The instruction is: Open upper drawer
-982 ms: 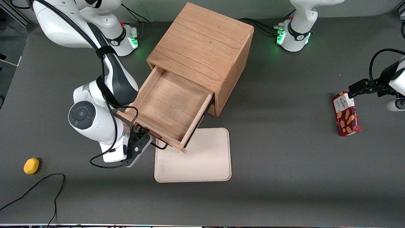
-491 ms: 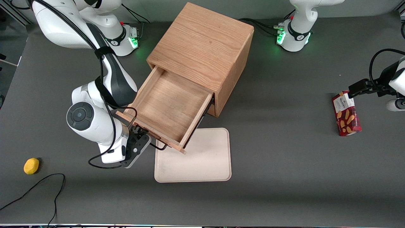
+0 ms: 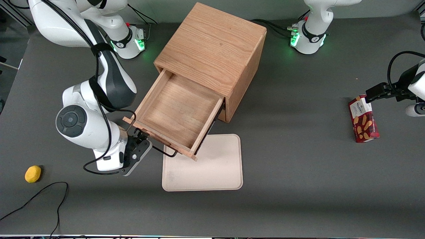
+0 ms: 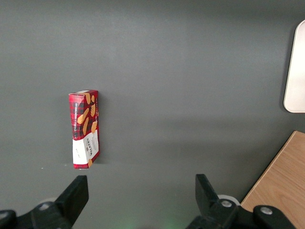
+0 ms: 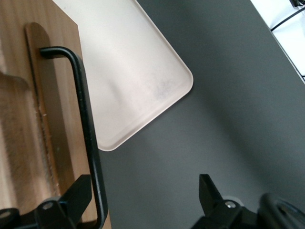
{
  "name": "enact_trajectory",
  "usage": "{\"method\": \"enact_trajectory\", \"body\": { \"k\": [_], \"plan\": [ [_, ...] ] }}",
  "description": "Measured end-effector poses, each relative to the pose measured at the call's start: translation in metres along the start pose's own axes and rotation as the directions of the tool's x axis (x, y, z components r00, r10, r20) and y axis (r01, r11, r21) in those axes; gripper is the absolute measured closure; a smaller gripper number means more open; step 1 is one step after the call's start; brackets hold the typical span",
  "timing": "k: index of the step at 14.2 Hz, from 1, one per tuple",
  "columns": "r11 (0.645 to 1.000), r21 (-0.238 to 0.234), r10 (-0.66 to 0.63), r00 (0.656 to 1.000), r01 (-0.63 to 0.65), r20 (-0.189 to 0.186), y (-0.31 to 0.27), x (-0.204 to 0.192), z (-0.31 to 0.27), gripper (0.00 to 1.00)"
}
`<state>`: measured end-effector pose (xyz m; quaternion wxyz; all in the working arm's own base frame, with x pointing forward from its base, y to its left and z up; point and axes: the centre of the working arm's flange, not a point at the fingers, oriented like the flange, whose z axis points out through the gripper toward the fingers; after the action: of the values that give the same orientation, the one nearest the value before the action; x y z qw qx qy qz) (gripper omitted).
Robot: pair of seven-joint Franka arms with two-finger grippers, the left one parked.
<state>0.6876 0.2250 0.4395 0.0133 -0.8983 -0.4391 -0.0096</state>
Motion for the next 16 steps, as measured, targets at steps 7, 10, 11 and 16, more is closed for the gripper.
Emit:
{"method": "enact_trajectory", "body": {
  "k": [7,10,11,16],
  "plan": [
    [0.999,-0.036,-0.001,0.999,0.000,-0.032,-0.012,-0.014,-0.079,0.00],
    [0.998,-0.065,-0.001,0.998,-0.003,-0.058,-0.021,-0.026,-0.122,0.00],
    [0.997,-0.079,0.005,0.998,-0.010,-0.069,-0.021,-0.032,-0.135,0.00],
    [0.989,-0.137,0.040,0.993,-0.055,-0.111,-0.021,-0.066,-0.195,0.00]
  ]
}}
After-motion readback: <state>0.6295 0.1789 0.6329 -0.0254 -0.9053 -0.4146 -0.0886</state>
